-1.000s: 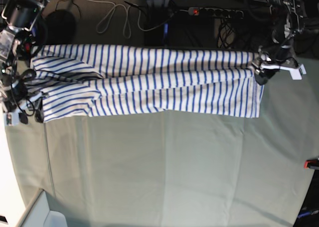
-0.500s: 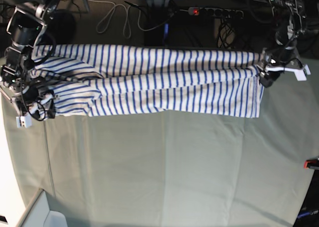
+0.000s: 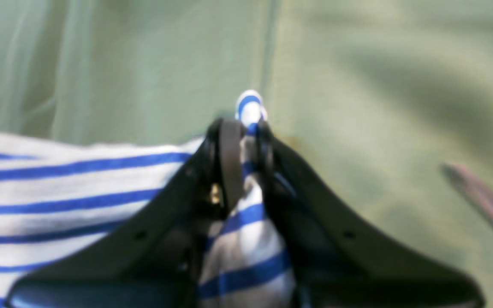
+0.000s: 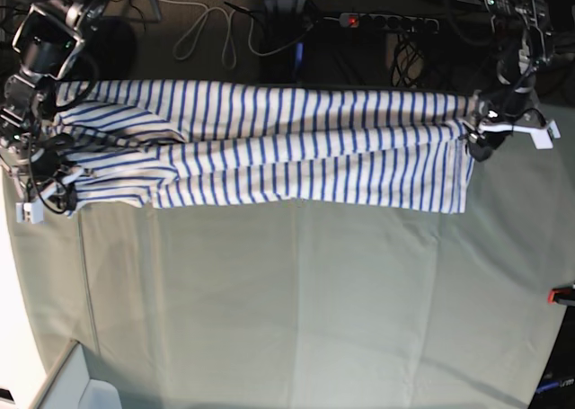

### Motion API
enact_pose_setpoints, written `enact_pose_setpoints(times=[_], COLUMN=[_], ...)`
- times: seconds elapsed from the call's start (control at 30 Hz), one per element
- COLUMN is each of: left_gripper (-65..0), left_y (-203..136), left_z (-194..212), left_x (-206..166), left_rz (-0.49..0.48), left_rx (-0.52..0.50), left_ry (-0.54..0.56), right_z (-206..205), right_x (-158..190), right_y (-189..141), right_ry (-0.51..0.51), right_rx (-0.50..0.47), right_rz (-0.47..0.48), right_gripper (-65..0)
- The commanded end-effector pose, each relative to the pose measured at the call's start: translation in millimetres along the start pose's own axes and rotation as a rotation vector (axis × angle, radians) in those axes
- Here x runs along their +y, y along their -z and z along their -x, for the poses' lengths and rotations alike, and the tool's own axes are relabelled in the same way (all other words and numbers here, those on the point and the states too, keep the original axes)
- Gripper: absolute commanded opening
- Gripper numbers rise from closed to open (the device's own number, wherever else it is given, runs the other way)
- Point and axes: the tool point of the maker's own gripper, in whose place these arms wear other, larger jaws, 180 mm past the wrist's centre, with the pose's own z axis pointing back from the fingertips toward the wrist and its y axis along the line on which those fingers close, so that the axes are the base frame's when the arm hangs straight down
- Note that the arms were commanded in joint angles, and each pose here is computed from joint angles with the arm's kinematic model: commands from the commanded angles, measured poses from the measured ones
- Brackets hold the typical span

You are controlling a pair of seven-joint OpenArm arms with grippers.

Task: Layout the t-shirt on the table in an organized manner, then fold the t-shirt properly
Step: 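Adjust the folded strip's end with the right gripper, left gripper holding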

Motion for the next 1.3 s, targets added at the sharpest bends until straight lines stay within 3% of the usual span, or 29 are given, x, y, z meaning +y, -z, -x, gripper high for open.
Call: enact_pose_setpoints(times=[0.0,0.1,0.47,0.7,0.77,0.83,1.0,1.07,1.17,1.27], left_gripper=[-23.2,-23.2,-23.2,-23.2,-23.2,-23.2,-23.2,-23.2,-23.2,-23.2], left_y=[-0.5,-0.8,-1.4,-1.7,-1.7,-2.0,-2.0,-2.0,-1.9,-1.9], left_z=[-14.8,-14.2,-13.2,-12.7,-12.7,-12.2,-11.8,-11.8,-11.4,-11.4], left_x=[-4.4,-3.9,-2.9,-2.5,-2.5,-2.0,-1.6,-1.6,-1.1,-1.1], left_rz=[0.019,0.018,0.016,0.015,0.015,0.014,0.013,0.013,0.012,0.012], left_rx=[-0.04,-0.039,-0.037,-0.035,-0.035,-0.034,-0.033,-0.033,-0.032,-0.032], left_ry=[0.015,0.015,0.016,0.016,0.016,0.016,0.016,0.016,0.015,0.016], right_z=[-26.5,-44.9,-48.5,-46.0,-47.0,-47.3,-40.3,-37.8,-36.1,-42.4], right_x=[-9.6,-6.4,5.0,3.5,3.8,3.2,4.3,5.1,0.0,-1.2], right_y=[-3.9,-9.8,-20.2,-20.4,-20.6,-20.8,-17.3,-14.9,-14.9,-13.6], right_ry=[-0.014,-0.037,-0.074,-0.072,-0.07,-0.071,-0.057,-0.048,-0.051,-0.055], right_rx=[-0.076,-0.129,-0.15,-0.143,-0.151,-0.151,-0.133,-0.125,-0.117,-0.127], right_rz=[0.023,0.036,0.037,0.04,0.04,0.041,0.033,0.029,0.033,0.034], right_gripper=[-65.0,-65.0,-64.9,-42.4,-39.3,-39.9,-53.6,-54.4,-49.0,-39.2])
